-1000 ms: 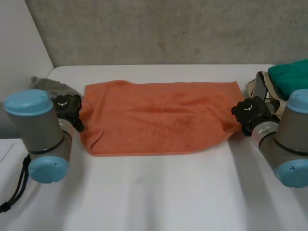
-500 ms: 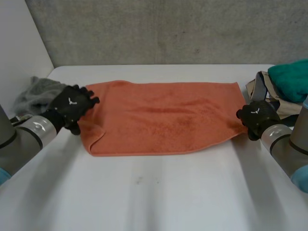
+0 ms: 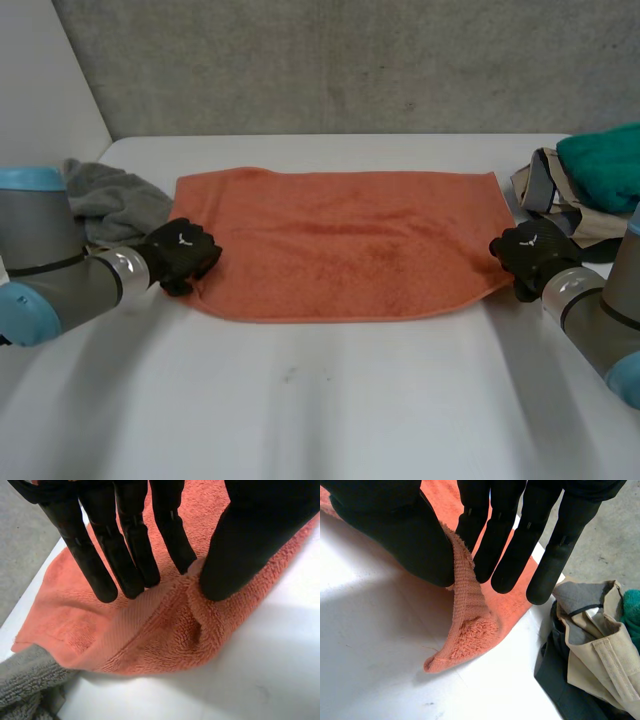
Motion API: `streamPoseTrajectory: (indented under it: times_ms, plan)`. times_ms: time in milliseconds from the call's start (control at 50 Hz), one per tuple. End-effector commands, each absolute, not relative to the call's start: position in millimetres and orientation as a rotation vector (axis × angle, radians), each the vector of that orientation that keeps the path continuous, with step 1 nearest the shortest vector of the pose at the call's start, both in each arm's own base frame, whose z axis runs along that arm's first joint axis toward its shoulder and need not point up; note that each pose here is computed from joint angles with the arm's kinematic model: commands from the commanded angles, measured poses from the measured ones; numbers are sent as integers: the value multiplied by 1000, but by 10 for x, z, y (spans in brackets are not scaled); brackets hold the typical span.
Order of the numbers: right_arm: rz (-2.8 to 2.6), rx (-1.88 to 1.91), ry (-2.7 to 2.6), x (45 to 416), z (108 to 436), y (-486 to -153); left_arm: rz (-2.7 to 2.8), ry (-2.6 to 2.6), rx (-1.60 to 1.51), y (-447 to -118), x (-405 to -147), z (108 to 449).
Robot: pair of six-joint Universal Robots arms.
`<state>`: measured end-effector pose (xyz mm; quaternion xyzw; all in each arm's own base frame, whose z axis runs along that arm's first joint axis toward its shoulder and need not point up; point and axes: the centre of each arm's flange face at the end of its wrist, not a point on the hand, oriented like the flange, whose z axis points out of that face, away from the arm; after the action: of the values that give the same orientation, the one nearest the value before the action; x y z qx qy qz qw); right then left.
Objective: Fold the laundry.
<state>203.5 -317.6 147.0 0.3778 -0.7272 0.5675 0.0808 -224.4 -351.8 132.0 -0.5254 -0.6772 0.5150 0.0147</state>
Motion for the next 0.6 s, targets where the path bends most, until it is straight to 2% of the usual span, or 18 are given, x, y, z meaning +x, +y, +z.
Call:
streamPoseTrajectory:
  times_ms: [20,200,240,320,360,480,500,600]
  plan:
    - [1694,1120,-2166,2005,1484,-3200,1624,-2117,-1639,-3538,-2222,1352]
    - [1683,1117,-2159,1988,1497,-3206,1600,-2185,-1626,-3496,-2178,1340]
    - [1672,1122,-2162,1981,1507,-3196,1610,-2220,-1620,-3457,-2147,1407]
    - [1637,1144,-2151,1929,1736,-3103,1643,-2286,-1594,-3249,-2068,1614]
    - [1583,1174,-2152,1866,1912,-2999,1654,-2314,-1554,-3073,-2035,1744]
    - [1391,1293,-2170,1724,2167,-2682,1660,-2491,-1409,-2568,-1863,1964]
    - [1323,1350,-2173,1704,2194,-2565,1632,-2549,-1389,-2393,-1808,1978]
    - [1117,1488,-2176,1577,2179,-2312,1464,-2665,-1419,-1918,-1687,1895]
